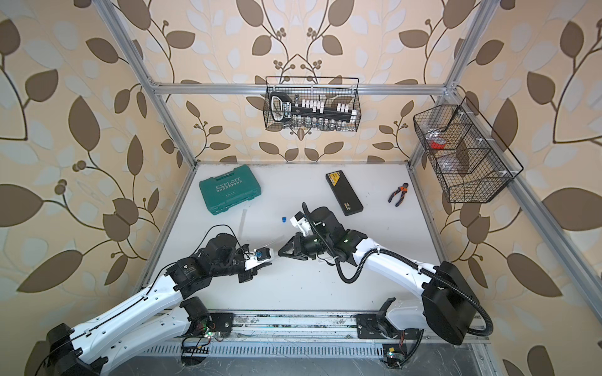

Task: Insert stoppers into test tubes
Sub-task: Pick up the test tube at the center of the board.

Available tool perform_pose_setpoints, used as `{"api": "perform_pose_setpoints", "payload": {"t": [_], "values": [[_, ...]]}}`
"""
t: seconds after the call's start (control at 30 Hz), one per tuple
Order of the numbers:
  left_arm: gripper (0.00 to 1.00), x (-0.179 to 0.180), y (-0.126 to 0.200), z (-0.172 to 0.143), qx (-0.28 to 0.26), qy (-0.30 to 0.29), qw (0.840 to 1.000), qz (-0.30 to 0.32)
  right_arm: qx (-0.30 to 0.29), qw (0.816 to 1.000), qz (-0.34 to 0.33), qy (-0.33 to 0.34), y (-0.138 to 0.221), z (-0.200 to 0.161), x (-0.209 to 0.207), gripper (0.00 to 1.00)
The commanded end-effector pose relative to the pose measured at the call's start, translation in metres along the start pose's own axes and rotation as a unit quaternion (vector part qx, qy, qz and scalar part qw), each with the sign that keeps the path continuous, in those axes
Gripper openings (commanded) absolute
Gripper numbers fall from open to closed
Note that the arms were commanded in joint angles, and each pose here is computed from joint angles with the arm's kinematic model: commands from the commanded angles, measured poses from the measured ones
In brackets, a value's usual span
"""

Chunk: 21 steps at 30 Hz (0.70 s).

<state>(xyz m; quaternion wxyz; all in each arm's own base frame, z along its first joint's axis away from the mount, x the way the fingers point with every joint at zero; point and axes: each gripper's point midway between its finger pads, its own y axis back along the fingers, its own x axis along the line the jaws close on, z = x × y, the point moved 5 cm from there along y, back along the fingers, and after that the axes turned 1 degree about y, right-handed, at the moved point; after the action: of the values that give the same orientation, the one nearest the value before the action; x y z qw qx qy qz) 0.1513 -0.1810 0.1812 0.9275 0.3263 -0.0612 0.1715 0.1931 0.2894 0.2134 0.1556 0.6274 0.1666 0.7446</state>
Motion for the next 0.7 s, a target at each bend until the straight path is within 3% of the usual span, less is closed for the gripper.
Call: {"api": "perform_pose_setpoints", "payload": {"t": [0.0,0.13,0.23,0.33,0.5,0.67], "values": [[0.00,0.004,0.001,0.002,-0.001,-0.018,1.000,0.019,-0.010,1.000,0.010,0.006,0.009,0.002,0.002,0.35],[0.00,0.009,0.000,0.001,0.007,-0.015,0.999,0.038,-0.037,0.999,0.009,0.016,0.023,0.012,0.003,0.63],[0.00,0.016,-0.002,-0.004,0.026,-0.004,0.998,0.061,-0.081,0.995,-0.025,0.048,0.042,0.024,-0.001,0.68],[0.00,0.024,-0.005,-0.011,0.054,0.009,0.995,0.085,-0.139,0.977,-0.117,0.110,0.062,0.031,-0.014,0.69],[0.00,0.045,-0.012,-0.026,0.124,0.026,0.981,0.147,-0.189,0.913,-0.273,0.238,0.090,0.042,-0.039,0.67],[0.00,0.067,-0.011,-0.027,0.125,0.082,0.974,0.167,-0.143,0.838,-0.359,0.385,0.094,0.052,-0.050,0.65]]}}
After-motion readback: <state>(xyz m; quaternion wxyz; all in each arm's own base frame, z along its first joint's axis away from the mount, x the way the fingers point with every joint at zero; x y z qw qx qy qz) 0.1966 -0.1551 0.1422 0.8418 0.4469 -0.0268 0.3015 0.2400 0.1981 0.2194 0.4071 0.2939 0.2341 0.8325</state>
